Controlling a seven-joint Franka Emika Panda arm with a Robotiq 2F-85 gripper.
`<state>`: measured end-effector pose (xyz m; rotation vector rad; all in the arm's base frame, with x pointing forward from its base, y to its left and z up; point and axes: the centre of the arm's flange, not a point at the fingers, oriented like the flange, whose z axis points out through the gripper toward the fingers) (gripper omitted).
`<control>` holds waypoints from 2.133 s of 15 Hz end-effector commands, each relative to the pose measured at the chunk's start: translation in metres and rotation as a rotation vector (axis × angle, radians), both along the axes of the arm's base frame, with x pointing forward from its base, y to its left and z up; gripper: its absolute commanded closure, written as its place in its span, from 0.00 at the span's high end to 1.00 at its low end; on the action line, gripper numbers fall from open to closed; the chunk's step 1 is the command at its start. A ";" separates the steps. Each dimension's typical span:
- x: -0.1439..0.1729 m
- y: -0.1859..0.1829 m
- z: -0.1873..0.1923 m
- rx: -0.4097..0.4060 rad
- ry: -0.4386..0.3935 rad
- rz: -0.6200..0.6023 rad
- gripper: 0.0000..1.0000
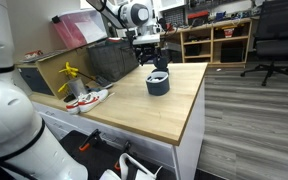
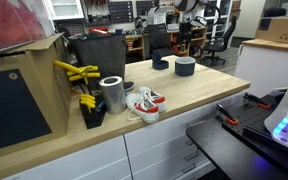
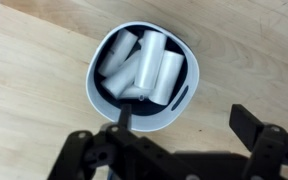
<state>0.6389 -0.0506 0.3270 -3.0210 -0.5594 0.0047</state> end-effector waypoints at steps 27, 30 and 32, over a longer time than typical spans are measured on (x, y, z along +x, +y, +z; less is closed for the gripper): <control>0.129 0.048 -0.050 -0.036 -0.119 0.229 1.00; 0.147 0.051 -0.072 -0.025 -0.113 0.247 1.00; 0.156 0.051 -0.084 -0.025 -0.106 0.254 1.00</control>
